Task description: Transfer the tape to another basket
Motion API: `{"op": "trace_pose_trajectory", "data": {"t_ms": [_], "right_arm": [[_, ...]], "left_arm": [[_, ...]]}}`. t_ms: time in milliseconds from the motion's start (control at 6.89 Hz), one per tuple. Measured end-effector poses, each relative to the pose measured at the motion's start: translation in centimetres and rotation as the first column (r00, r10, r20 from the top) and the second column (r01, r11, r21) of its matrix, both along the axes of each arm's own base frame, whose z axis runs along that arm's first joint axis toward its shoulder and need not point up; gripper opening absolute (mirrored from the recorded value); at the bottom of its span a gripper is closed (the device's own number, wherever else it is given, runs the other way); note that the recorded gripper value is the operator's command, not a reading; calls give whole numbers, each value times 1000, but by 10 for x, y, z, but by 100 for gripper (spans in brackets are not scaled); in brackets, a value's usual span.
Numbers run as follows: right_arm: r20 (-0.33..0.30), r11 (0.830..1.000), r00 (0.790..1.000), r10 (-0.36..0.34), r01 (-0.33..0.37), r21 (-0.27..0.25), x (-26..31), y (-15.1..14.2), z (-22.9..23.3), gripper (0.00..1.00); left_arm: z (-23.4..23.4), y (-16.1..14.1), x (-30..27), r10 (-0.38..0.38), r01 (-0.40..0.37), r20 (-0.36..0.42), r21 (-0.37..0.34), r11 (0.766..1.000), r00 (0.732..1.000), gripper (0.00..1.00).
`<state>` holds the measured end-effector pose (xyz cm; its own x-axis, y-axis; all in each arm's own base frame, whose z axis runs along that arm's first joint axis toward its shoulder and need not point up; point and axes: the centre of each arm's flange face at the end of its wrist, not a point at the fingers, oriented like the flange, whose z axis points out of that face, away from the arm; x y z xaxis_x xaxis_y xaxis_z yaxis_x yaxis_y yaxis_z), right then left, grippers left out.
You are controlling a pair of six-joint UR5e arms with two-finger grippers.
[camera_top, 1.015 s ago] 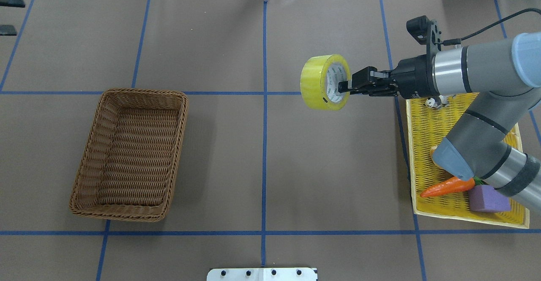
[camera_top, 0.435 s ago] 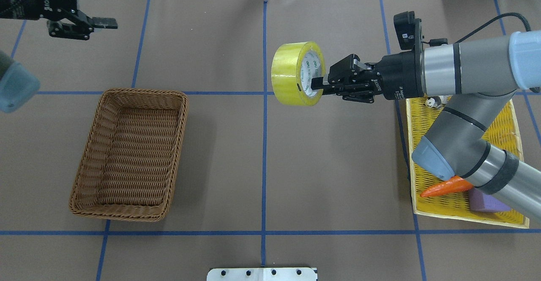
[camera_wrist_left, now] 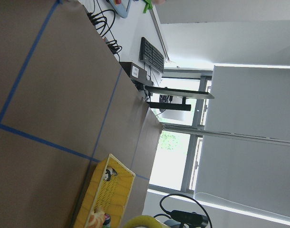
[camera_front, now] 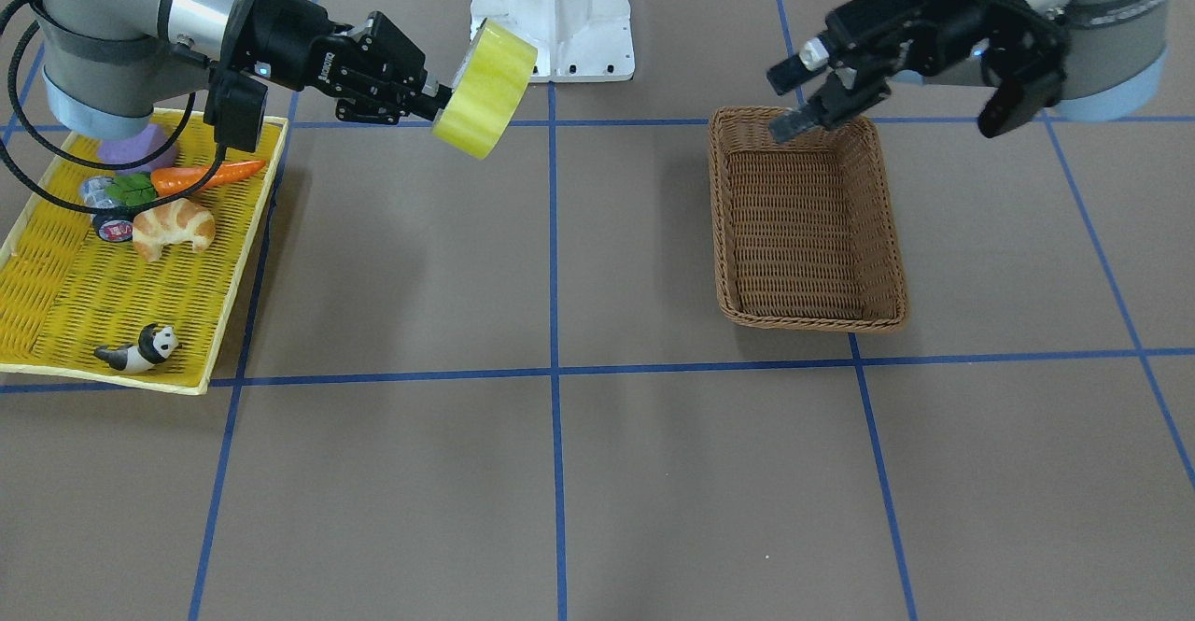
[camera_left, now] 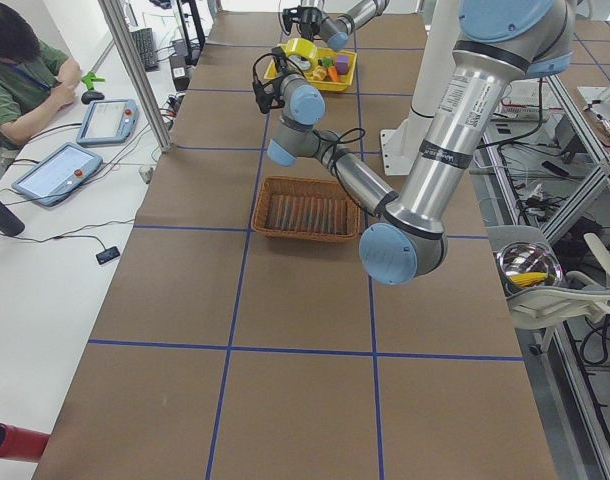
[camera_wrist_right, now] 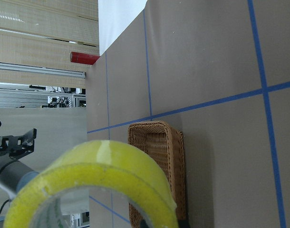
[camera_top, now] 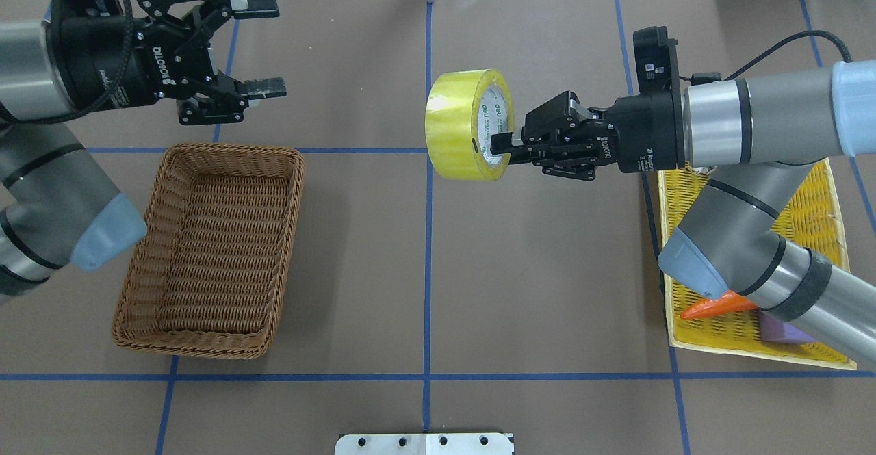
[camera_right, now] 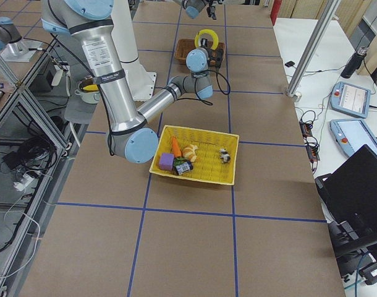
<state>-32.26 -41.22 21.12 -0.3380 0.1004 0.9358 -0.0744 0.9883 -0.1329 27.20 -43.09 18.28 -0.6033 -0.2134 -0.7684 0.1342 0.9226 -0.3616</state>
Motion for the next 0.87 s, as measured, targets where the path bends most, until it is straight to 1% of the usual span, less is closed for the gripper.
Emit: {"op": "trace_pose_trajectory", "data": {"t_ms": [145,290,435,580,870], "right_arm": [[28,1000,999,-23,23,-14,0,6,-7,0],[51,999,998,-46,48,-21,-2,14,-14,0],[71,997,995,-71,73,-25,-3,23,-22,0],[84,995,992,-96,99,-28,-3,32,-27,0],[104,990,985,-140,143,-20,-3,43,-32,0]], "left_arm": [[-12,22,19,5,-6,-76,-12,1000,997,98],[-23,39,35,14,-17,-135,-21,1000,991,98],[-31,50,47,22,-27,-172,-27,999,985,98],[-36,56,53,29,-35,-190,-29,999,981,98],[-40,61,58,38,-44,-201,-27,999,979,98]]}}
